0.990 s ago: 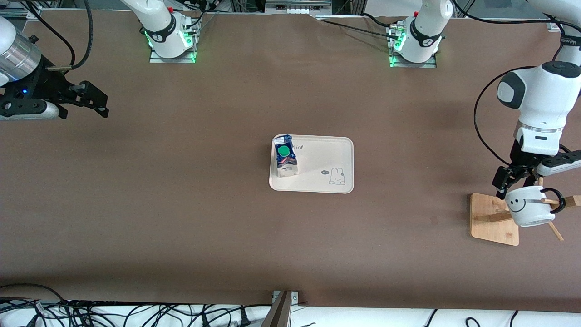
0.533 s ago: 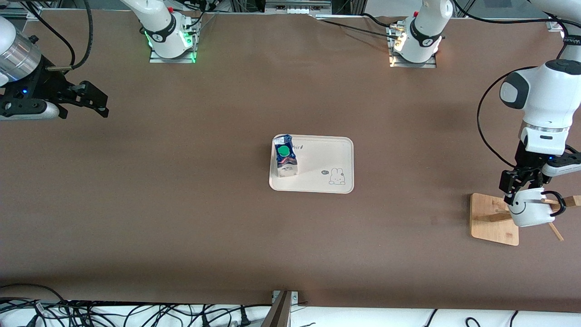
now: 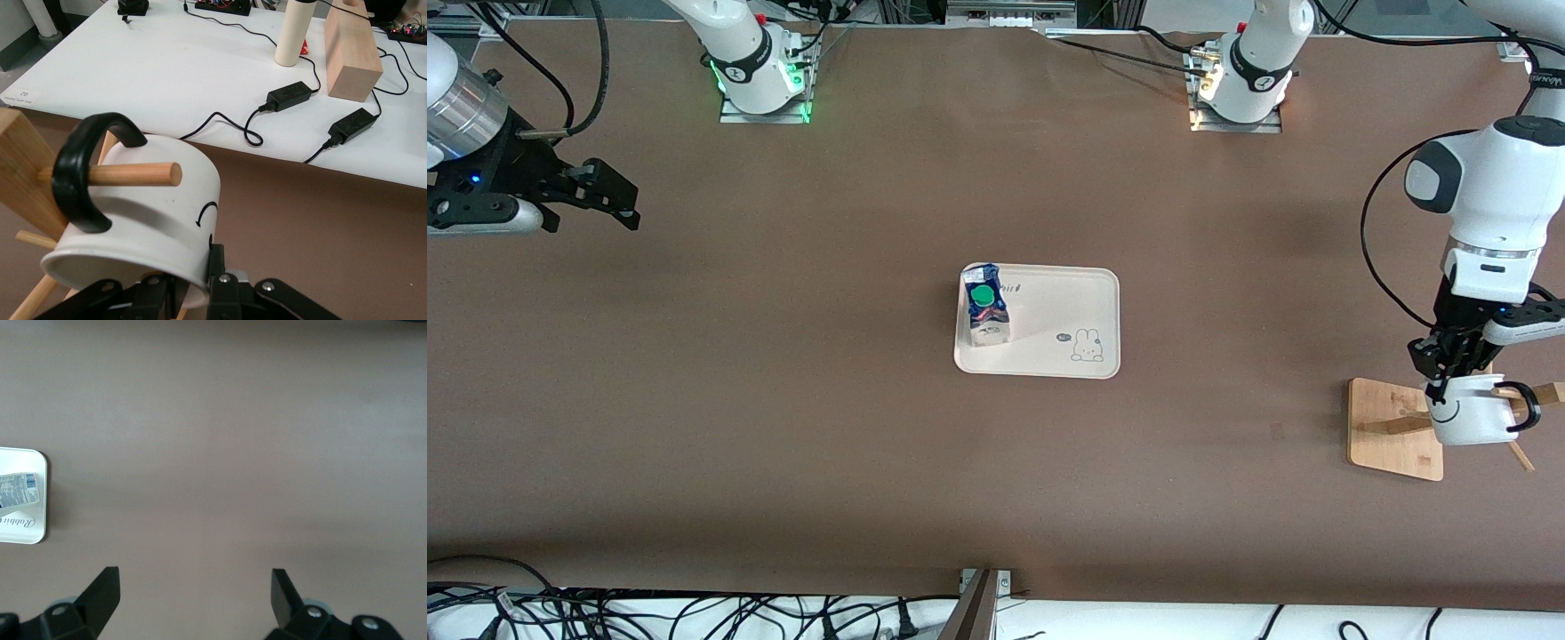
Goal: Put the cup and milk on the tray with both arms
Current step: 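Close the left gripper on the mug rim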
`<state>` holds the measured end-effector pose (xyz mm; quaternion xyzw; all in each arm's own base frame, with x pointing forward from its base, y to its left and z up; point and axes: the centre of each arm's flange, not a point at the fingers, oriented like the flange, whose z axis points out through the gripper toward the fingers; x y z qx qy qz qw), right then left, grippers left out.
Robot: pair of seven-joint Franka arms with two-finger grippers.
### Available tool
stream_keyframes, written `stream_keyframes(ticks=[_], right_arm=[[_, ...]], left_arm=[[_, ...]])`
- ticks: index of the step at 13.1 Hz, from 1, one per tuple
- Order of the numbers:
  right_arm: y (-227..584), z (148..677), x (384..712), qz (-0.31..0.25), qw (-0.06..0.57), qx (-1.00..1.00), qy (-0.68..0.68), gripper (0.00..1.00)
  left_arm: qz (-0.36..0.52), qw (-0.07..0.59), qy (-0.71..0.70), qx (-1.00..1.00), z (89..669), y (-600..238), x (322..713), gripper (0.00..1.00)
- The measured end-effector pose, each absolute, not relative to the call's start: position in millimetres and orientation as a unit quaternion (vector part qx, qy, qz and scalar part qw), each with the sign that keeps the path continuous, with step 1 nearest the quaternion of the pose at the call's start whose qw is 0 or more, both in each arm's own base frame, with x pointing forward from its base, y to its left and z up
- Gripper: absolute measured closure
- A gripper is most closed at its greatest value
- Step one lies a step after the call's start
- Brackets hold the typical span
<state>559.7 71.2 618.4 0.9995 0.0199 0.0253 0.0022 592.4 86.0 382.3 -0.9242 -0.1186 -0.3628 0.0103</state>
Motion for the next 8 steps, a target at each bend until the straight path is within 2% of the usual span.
stream_keyframes(ticks=[1,2,8], right_arm=[[71.2,618.4,559.7,0.025,0.002,0.999,0.02,0.0],[71.2,618.4,559.7,0.025,0.002,0.999,0.02,0.0],[71.2,618.4,559.7,0.025,0.002,0.999,0.02,0.0]], left_arm=[[-0.363,0.01,-0.119,-0.924,382.3,86.2,592.4,0.85],[-0.363,0.01,-0.118,-0.924,382.2,84.9,592.6,0.92],[-0.363,0.009,-0.116,-0.925,382.9,82.5,593.3,0.91]])
